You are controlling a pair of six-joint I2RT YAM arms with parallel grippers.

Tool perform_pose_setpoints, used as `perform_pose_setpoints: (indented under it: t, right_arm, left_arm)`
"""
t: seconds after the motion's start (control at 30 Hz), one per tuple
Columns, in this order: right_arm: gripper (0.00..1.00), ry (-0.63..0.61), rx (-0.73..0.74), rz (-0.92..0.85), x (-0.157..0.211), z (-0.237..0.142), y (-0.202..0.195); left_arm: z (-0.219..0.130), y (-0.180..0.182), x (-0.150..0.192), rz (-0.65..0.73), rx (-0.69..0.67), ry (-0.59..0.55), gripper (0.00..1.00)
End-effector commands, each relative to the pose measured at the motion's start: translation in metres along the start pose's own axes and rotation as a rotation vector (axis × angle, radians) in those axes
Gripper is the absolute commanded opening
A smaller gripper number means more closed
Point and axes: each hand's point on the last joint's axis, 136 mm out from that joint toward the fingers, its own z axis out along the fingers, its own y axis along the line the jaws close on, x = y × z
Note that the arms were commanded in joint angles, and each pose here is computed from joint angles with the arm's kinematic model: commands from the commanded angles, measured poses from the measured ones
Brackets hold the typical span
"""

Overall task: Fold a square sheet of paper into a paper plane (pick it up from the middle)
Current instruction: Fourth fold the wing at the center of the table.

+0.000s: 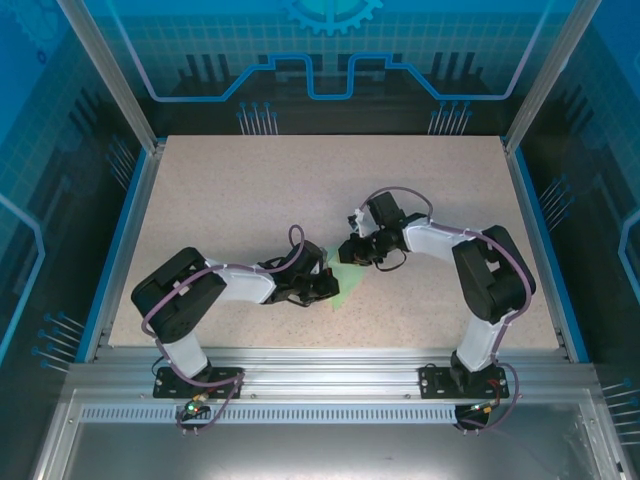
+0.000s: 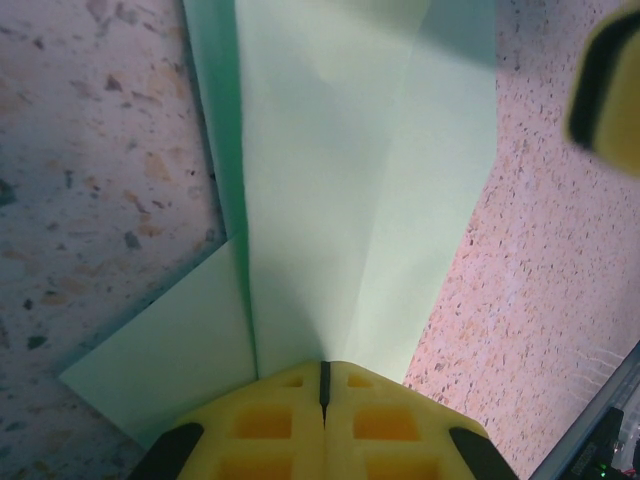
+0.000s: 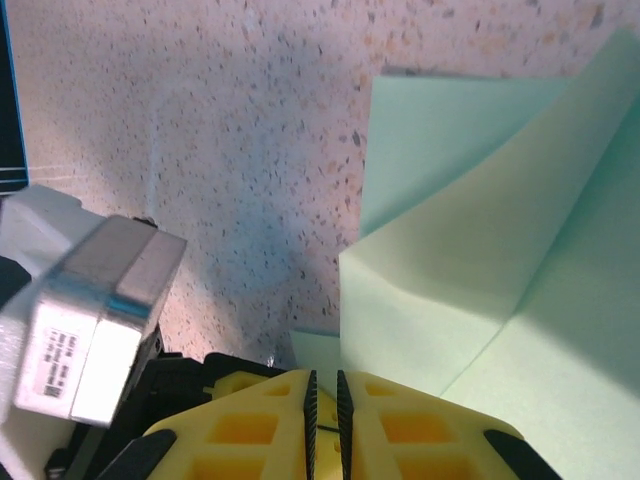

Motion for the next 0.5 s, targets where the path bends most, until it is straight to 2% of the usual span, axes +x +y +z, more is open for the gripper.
perform_pose_setpoints:
  t: [0.0, 0.17, 0.23, 0.47]
  right_arm:
    - [0.16, 0.085, -0.017, -0.002, 0.024, 0.02, -0.001]
    - [0.16, 0.104, 0.02, 0.025, 0.022, 0.035, -0.017]
    - [0.16, 0.09, 0.062, 0.033, 0.014, 0.037, -0.028]
    - [0.16, 0.029, 0.067, 0.07, -0.022, 0.027, -0.044]
  left_arm:
    - [0.002, 0.05, 0.022, -0.043, -0.17, 0.062, 0.05]
    - [0.002, 0.053, 0.025, -0.036, -0.184, 0.074, 0.05]
    - [0.001, 0.057, 0.029, -0.033, -0.199, 0.084, 0.04]
    - [-0.002, 0.075, 0.04, -0.034, -0.252, 0.105, 0.02]
